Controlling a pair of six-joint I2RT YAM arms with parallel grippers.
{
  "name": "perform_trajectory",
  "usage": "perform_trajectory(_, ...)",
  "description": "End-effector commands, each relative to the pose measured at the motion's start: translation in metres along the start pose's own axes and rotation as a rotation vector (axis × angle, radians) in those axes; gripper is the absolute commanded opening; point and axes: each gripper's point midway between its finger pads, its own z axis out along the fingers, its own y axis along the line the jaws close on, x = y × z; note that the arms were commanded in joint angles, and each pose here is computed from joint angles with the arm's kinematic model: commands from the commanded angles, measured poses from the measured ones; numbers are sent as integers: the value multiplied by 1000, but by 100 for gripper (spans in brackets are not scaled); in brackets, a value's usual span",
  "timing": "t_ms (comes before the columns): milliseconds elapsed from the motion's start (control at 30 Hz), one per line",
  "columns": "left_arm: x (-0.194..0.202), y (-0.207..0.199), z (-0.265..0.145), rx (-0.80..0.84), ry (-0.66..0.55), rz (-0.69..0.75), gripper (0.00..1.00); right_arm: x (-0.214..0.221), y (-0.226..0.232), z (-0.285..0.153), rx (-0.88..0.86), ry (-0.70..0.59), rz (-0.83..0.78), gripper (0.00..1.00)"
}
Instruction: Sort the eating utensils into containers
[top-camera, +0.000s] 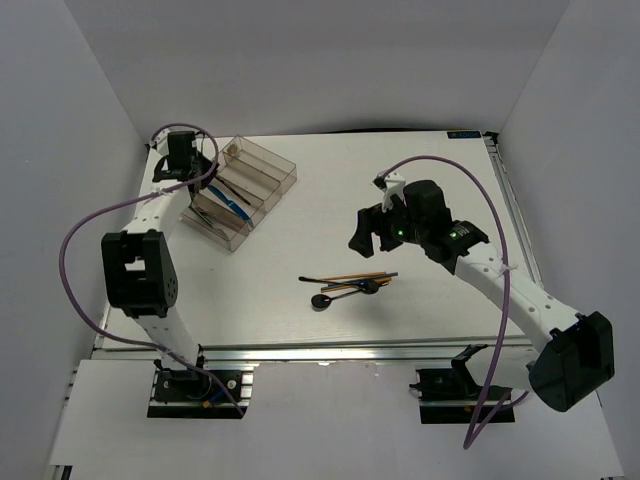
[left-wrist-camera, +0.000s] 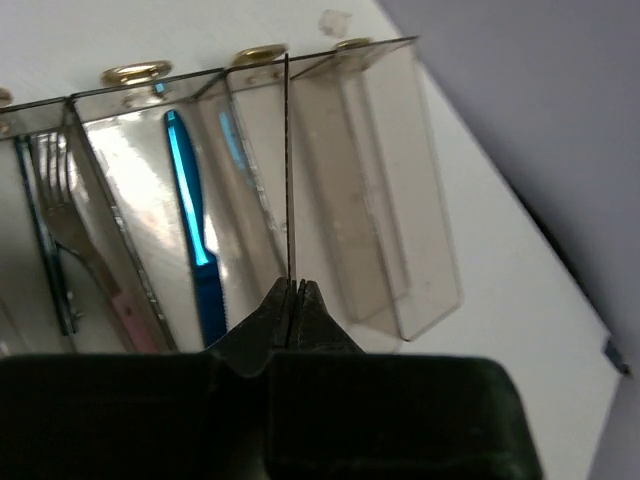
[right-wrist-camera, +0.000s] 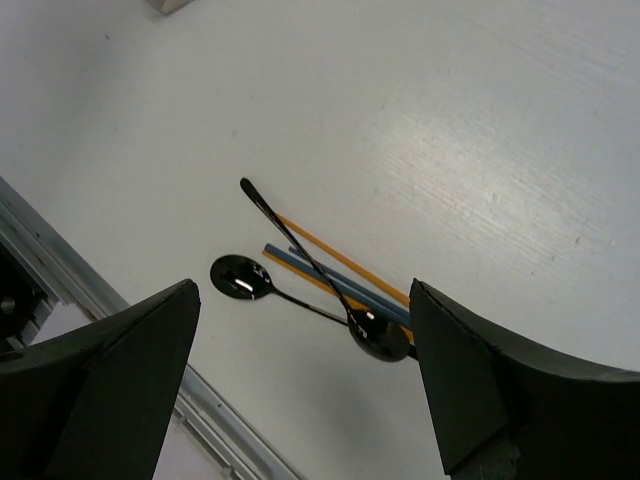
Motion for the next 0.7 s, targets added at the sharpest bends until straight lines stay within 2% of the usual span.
perform_trajectory(0,10,14,12,-84,57,61,0,7,4,-9,-12,-3,19,89)
perform_trajectory(100,13,14,26,-87,69,62,0,10,5,-13,-16,-15,21,89)
perform_trajectory(167,15,17,31,-100,63,51,5,11,8,-18,-26,-17,11,89)
perform_trajectory(333,30,27,42,-104,80,29,8,7,8,-28,-14,-34,-8,89)
perform_trajectory(433,39,31,45,-97,99,16,26,5,7,-32,2,-41,-13,89)
perform_trajectory(467,38,30,45,-89,94,12,41,5,4,-33,20,-44,-13,89)
perform_trajectory(500,41,32,45,-91,99,8,49,4,3,-33,27,-47,-13,90)
perform_trajectory(600,35,25,37,-65,84,0,67,-1,-3,-32,67,-73,17,89)
perform_trajectory(667,25,18,29,-56,65,3,71,-2,-5,-32,81,-72,35,89)
